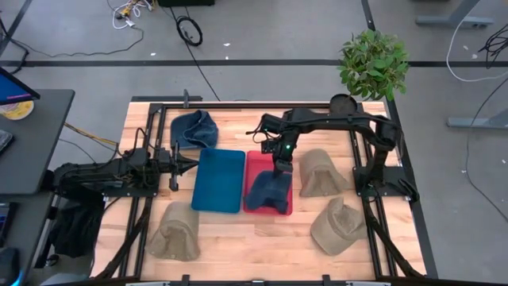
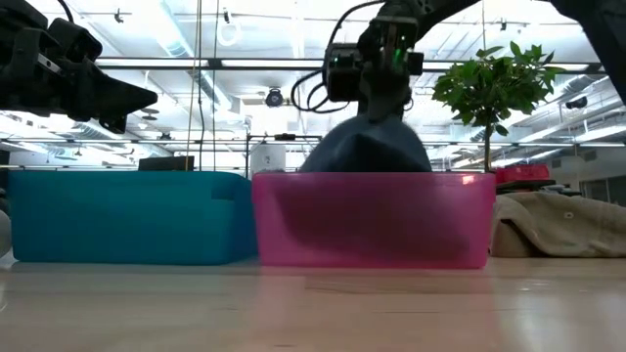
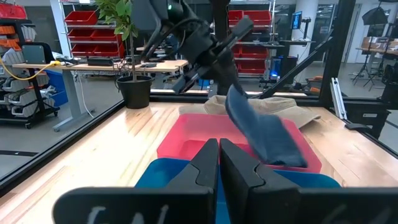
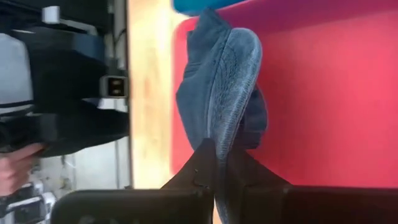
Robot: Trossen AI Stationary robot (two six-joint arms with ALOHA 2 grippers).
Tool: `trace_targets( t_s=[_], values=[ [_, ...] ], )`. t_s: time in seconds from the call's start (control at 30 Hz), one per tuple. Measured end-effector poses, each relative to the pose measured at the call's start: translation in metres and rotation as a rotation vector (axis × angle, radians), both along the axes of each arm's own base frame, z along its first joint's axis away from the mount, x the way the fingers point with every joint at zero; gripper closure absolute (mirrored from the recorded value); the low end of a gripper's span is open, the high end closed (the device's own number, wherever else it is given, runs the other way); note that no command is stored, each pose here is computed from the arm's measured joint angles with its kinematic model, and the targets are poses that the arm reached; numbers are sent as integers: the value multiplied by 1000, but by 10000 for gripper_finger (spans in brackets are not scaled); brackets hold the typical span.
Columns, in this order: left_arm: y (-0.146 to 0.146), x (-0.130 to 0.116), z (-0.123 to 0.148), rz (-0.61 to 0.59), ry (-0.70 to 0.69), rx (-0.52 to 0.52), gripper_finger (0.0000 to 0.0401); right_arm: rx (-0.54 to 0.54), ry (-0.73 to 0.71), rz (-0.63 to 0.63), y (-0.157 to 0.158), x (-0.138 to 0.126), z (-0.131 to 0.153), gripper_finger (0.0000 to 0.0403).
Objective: Pick & Place hat
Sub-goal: Put the bottom blue cap into the red bin, then put the bottom right brown cap into the blue bin
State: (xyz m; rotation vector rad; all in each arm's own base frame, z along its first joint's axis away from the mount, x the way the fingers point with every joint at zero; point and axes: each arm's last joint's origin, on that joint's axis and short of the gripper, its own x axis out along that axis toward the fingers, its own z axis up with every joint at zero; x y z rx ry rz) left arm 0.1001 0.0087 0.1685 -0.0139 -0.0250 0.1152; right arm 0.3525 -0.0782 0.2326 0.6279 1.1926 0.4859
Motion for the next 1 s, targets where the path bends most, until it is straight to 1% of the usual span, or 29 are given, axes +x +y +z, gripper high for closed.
trace_targets(
  t_s=[0.13,0.27,0.43,0.53,0.67,0.77,0.9,1.0],
  values=[
    [0,0,0,0,0,0,385,-83,-5,-19,-8,6,-10,385],
    [0,0,0,0,0,0,385,-175,-17,-39,-14,11,-15,357],
    [0,0,0,0,1,0,385,-302,-11,-35,-17,11,-16,318],
    [0,0,0,-1,0,0,385,-332,-5,-33,-18,11,-17,286],
    [0,0,0,0,0,0,385,-340,1,-33,-18,10,-17,226],
    [0,0,0,-1,1,0,385,-380,16,-44,-19,9,-17,180],
    [0,0,0,0,0,0,385,-440,29,-84,-20,6,-9,129],
    [0,0,0,0,0,0,385,-476,24,-132,-21,2,1,105]
  ],
)
